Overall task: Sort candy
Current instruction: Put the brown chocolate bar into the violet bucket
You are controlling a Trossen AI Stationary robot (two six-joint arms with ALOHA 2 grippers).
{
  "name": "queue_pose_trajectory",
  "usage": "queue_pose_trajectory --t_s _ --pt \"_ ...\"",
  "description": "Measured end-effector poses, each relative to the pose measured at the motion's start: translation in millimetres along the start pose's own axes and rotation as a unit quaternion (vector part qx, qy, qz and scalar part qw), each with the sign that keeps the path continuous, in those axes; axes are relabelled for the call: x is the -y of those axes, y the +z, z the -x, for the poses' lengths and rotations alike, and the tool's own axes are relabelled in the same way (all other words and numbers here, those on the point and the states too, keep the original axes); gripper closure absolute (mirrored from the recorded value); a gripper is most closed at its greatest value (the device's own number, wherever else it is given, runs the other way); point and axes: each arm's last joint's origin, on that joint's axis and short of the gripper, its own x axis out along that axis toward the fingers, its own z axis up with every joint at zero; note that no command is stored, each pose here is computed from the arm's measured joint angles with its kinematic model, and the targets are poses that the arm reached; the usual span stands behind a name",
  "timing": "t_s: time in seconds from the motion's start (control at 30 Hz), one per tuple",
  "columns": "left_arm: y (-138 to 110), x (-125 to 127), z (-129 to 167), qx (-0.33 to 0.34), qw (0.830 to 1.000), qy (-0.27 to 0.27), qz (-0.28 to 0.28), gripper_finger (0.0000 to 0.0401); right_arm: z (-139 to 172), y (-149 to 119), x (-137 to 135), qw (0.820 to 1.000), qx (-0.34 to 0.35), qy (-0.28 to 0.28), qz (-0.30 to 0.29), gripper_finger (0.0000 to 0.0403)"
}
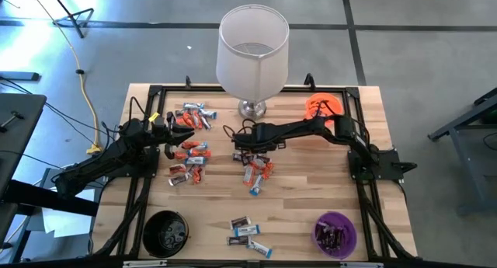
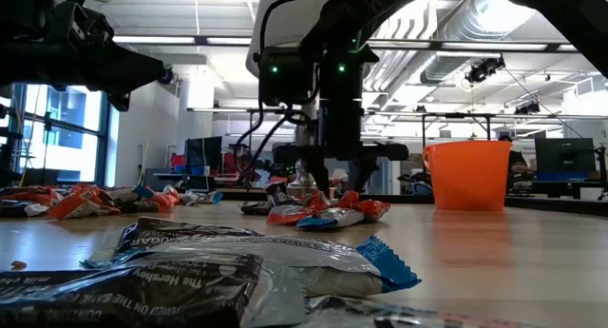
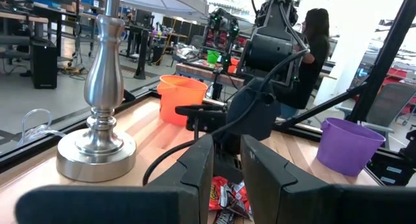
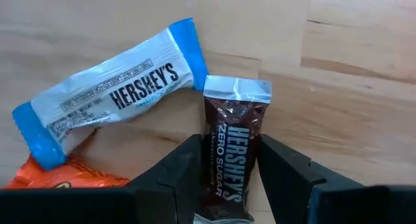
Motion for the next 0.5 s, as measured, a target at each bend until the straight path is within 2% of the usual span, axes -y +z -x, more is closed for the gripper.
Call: queue_pose_trajectory --t_s 0.17,0.4,0.5 --pt "0.0 0.0 0.0 0.0 1.0 0.0 0.0 0.0337 -1.5 -0.2 -1.2 1.0 0.0 0.002 0.029 0.0283" --pt "0.1 0.0 0.0 0.0 1.0 0.0 0.0 0.0337 -0.2 -0.2 -1.3 0.996 -0.006 0.005 0.09 0.0377" --pt "0.0 0.0 0.0 0.0 1.0 0.0 0.0 0.0337 -0.2 -0.8 -1.3 0.993 -0.016 0.007 0.117 0.0396"
